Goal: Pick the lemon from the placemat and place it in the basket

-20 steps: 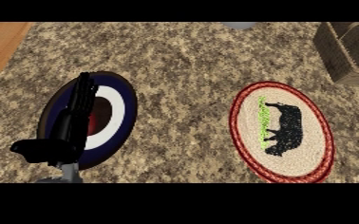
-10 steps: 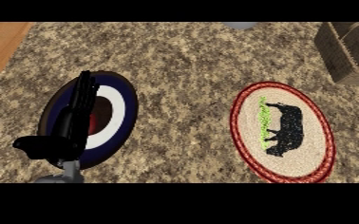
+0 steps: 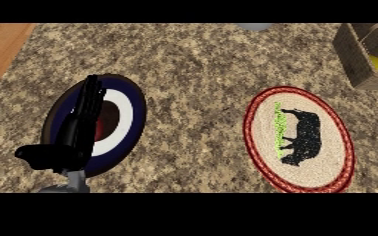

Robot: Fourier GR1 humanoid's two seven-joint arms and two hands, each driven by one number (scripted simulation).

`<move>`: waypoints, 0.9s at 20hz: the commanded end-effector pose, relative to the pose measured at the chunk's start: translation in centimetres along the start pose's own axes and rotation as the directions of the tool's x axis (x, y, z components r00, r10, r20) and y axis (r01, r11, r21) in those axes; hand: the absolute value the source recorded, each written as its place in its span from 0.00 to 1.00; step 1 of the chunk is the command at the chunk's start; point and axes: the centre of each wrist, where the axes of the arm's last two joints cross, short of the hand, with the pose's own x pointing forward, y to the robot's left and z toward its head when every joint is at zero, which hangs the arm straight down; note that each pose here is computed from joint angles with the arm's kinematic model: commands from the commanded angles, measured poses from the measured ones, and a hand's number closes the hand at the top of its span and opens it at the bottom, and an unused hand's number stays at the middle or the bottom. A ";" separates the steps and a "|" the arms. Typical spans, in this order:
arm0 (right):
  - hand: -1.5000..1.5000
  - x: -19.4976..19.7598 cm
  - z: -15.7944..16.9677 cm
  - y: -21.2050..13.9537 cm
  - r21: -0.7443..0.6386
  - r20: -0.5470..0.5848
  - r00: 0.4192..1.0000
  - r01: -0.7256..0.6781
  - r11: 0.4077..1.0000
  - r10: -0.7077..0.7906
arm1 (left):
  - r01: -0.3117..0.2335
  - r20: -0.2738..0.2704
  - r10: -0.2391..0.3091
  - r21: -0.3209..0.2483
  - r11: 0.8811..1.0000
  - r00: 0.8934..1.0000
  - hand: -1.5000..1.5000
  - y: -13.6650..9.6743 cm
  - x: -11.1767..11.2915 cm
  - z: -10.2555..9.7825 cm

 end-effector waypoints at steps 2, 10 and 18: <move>0.00 -0.3 0.1 -1.1 -0.072 0.057 0.994 0.093 0.993 -0.089 | -0.003 -0.001 0.003 -0.002 1.000 1.000 0.50 1.3 0.0 -0.5; 0.00 1.1 -0.1 -5.1 -0.284 0.103 0.987 0.147 0.947 -0.122 | -0.008 -0.012 0.008 0.025 1.000 1.000 0.50 1.6 -0.3 -1.5; 0.00 -0.9 2.6 -10.8 -0.420 -0.003 0.978 0.186 0.888 -0.206 | 0.002 -0.003 -0.002 0.014 1.000 1.000 0.50 1.1 -1.2 0.7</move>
